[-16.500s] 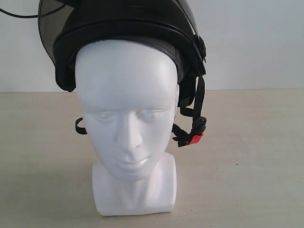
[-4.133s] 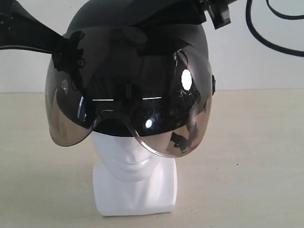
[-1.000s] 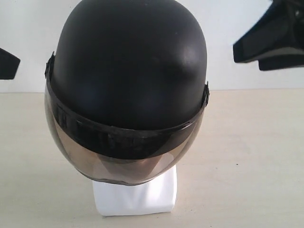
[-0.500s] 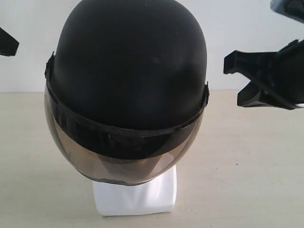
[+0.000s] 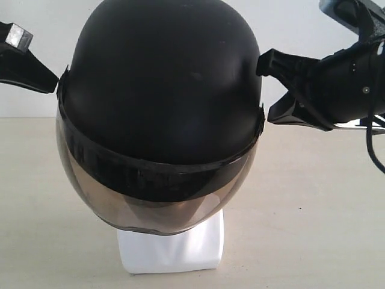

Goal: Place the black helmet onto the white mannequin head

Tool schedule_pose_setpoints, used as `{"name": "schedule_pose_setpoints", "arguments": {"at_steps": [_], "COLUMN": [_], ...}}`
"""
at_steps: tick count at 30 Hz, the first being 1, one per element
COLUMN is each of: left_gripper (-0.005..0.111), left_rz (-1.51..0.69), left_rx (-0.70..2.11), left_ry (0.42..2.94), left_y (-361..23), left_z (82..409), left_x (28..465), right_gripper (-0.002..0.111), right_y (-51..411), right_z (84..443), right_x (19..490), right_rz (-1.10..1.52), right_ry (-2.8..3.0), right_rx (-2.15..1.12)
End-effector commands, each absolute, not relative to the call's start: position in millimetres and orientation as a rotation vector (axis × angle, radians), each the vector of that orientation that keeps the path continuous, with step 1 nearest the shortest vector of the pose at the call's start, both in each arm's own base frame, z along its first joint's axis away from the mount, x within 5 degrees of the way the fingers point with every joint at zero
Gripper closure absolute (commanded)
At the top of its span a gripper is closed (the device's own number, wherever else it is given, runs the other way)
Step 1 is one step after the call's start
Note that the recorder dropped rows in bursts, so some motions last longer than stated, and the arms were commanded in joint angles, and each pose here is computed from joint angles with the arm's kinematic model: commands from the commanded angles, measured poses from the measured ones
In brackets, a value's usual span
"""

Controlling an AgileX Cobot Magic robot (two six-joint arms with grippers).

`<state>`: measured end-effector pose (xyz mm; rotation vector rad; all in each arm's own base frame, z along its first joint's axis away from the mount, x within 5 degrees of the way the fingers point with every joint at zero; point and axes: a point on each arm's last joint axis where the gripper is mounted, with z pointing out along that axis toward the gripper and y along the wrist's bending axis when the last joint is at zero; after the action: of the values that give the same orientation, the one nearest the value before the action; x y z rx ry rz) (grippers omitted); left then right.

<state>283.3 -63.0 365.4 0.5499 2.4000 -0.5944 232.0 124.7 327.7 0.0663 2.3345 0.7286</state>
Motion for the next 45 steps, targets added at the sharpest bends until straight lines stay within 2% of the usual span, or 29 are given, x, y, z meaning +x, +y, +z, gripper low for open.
{"name": "schedule_pose_setpoints", "arguments": {"at_steps": [1, 15, 22, 45], "left_gripper": [0.102, 0.102, 0.102, 0.102], "left_rz": [-0.635, -0.657, -0.585, -0.489], "left_rx": [0.575, 0.601, 0.694, 0.683], "left_ry": [2.388, 2.424, 2.496, 2.484], "left_y": [-68.3, -73.6, -86.7, -81.5], "left_z": [364.6, 354.9, 338.6, 340.9], "left_x": [287.0, 292.2, 296.4, 298.0], "right_gripper": [0.108, 0.108, 0.108, 0.108], "right_y": [127.7, 135.9, 139.6, 137.1], "right_z": [330.1, 340.8, 377.4, 386.2], "right_x": [233.5, 231.6, 232.5, 222.5], "right_rz": [0.782, 0.918, 0.954, 0.975], "right_ry": [2.298, 2.237, 2.156, 2.146], "right_rx": [0.058, 0.011, -0.067, -0.090]}}
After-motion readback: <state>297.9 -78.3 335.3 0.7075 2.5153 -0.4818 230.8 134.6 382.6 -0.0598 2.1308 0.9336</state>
